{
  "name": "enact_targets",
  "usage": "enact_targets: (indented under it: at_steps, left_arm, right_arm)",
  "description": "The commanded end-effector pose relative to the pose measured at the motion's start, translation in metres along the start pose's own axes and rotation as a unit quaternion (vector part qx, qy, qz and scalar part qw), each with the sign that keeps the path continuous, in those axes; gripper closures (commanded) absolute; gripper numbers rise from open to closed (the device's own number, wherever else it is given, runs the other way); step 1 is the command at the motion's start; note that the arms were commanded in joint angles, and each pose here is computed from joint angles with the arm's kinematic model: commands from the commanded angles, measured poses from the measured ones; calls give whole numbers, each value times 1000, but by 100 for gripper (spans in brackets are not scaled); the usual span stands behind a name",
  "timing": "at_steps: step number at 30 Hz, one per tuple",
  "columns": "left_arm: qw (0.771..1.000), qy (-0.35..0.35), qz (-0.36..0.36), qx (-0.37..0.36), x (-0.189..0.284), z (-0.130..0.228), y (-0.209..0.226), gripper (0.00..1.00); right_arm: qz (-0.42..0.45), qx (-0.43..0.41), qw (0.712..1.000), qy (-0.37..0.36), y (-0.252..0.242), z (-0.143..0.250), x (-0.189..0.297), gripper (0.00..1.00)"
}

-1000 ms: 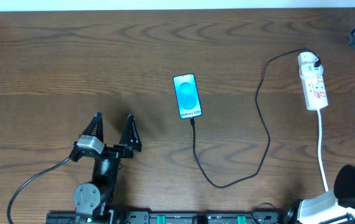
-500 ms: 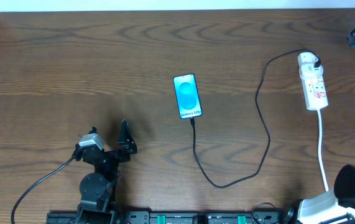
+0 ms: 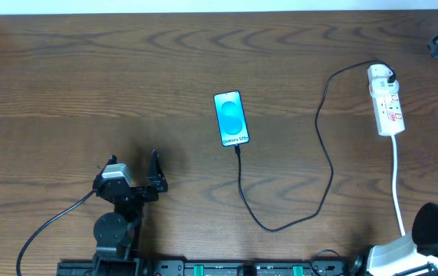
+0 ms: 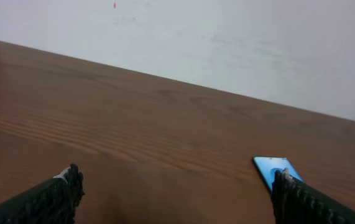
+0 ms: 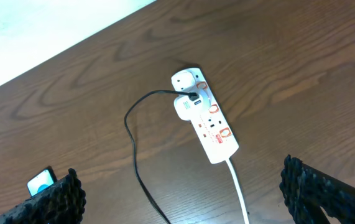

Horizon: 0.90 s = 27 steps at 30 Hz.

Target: Plug charger to phone and switch on socket

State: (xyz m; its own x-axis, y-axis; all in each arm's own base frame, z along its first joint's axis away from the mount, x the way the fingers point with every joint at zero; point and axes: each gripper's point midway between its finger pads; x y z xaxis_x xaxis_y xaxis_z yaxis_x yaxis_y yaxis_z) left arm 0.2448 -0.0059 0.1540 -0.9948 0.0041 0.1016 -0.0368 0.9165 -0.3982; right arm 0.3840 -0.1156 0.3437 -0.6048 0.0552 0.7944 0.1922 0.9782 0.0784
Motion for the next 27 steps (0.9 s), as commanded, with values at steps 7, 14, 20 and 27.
enact_targets:
  at_steps: [7,14,20,27]
  left_arm:
    - [999,21,-8,-24,-1,12,11,2]
    - [999,21,-8,-24,-1,12,11,2]
    - [999,23,-8,-24,-1,13,11,2]
    - [999,23,-8,-24,-1,13,11,2]
  right_arm:
    - [-1,-1,1000,-1,1,-1,-1,1]
    - [-1,-1,1000,-1,1,-1,-1,1]
    - [-1,-1,1000,-1,1,-1,-1,1]
    - [-1,-1,1000,-1,1,-1,-1,1]
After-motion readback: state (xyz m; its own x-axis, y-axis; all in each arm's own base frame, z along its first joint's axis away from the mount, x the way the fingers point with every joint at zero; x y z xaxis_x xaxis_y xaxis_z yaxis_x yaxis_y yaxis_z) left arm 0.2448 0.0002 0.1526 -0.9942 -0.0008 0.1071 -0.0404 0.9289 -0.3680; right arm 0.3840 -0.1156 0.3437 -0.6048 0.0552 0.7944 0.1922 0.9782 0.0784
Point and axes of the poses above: each gripper's point midway between its finger pads, its own x axis back along the fingers, its own y axis along the line the jaws close on, z = x × y, and after that the axes turned 12 degrees about x, right-handed
